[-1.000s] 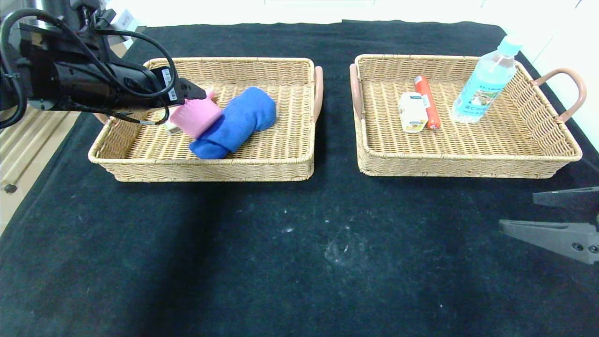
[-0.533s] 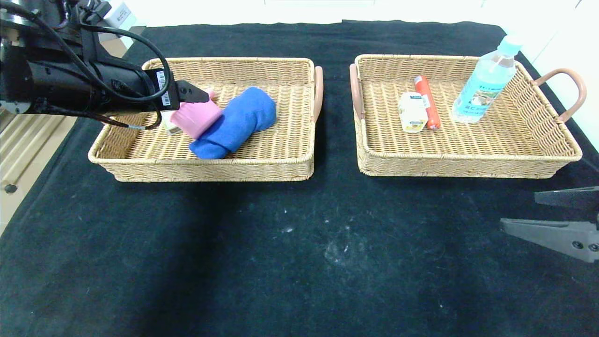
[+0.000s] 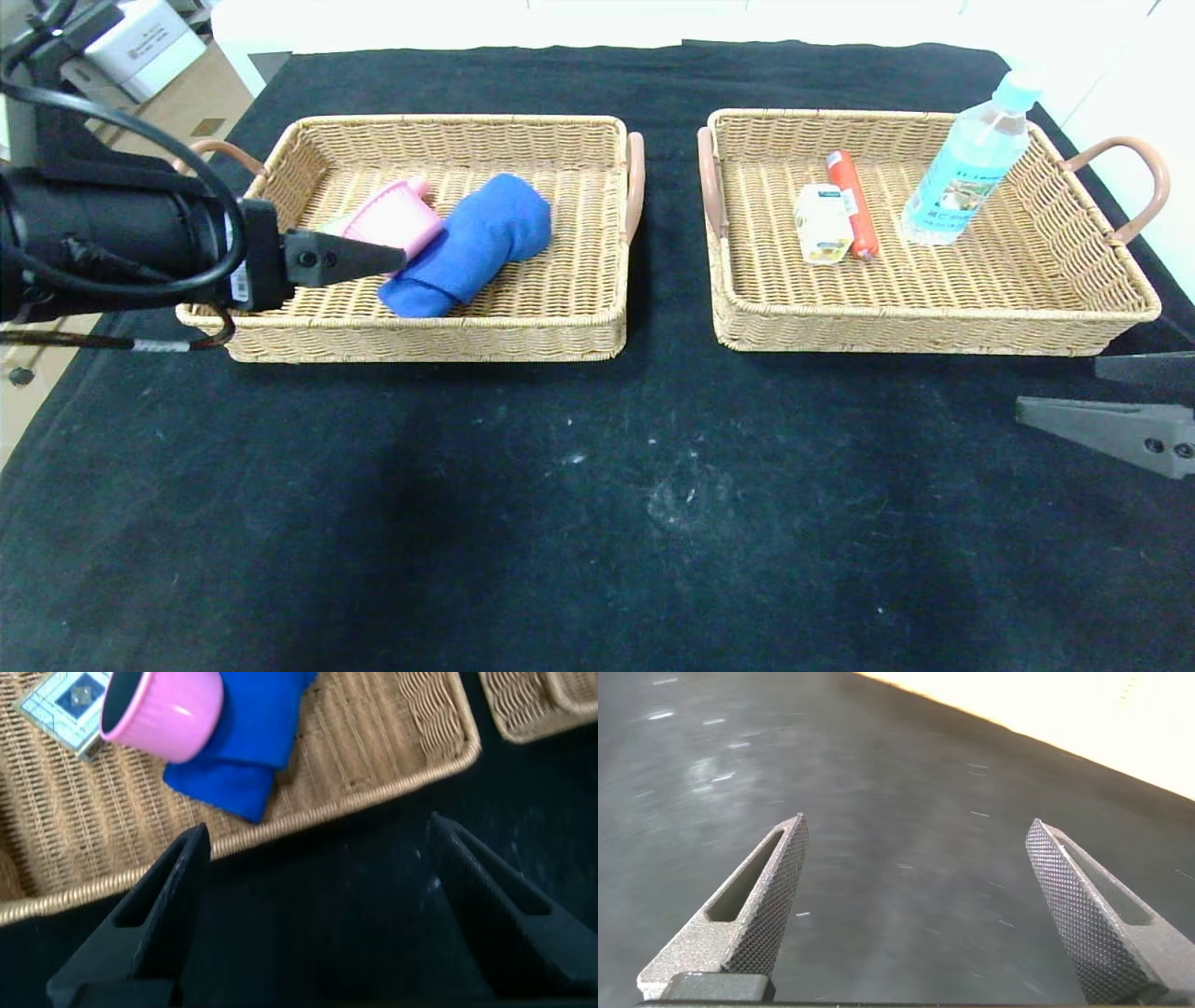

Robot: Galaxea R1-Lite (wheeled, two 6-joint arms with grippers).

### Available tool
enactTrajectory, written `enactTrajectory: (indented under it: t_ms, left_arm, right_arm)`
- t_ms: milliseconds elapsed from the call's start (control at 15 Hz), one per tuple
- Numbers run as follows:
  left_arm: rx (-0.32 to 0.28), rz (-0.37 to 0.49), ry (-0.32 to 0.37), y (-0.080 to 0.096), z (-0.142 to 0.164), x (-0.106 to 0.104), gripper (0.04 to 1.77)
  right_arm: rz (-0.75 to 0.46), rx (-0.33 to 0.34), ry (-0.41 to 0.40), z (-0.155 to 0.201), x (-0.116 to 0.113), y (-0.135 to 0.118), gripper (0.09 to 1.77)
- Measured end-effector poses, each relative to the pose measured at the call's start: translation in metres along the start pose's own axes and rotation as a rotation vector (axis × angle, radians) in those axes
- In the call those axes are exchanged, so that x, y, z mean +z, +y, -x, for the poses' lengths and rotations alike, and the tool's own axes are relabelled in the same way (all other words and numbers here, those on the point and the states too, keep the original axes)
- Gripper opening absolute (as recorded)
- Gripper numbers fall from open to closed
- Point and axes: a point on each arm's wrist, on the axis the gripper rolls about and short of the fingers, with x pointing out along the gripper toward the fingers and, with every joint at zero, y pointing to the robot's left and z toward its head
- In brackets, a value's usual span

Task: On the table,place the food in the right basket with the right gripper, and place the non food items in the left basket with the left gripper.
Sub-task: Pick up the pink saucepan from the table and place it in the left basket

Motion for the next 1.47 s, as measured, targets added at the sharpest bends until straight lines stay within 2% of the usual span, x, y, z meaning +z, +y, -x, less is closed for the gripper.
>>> enactTrajectory:
  t_ms: [267,467,800,1067,1200,1333,1467]
  left_arm:
    - [-0.029,-0.039,-0.011,-0.011,0.046,-0.026,1.69]
    - [-0.034,-0.047,-0.055,-0.015,0.083,-0.045,1.69]
    - [0.035,-0.087,-0.102,-0.016,0.153,-0.091,1.7]
    - [0.11,-0.104,-0.165,-0.026,0.205,-0.127,1.7]
    - [0.14,-0.108,-0.189,-0.033,0.224,-0.144,1.71]
    - [0.163,-0.105,-0.22,-0.037,0.236,-0.157,1.71]
    - [0.192,-0.092,-0.209,-0.039,0.24,-0.168,1.71]
  right_arm:
    - [-0.054,-0.156,-0.014,0.018,-0.01,-0.019,1.71]
    - [-0.057,-0.199,-0.056,0.043,-0.022,-0.012,1.71]
    - [-0.046,-0.21,-0.113,0.104,-0.052,0.024,1.71]
    - [-0.05,-0.139,-0.168,0.151,-0.09,0.054,1.71]
    - [-0.037,-0.124,-0.211,0.166,-0.109,0.062,1.71]
    - [-0.025,-0.137,-0.251,0.175,-0.129,0.069,1.71]
    - [-0.017,-0.182,-0.29,0.18,-0.148,0.074,1.71]
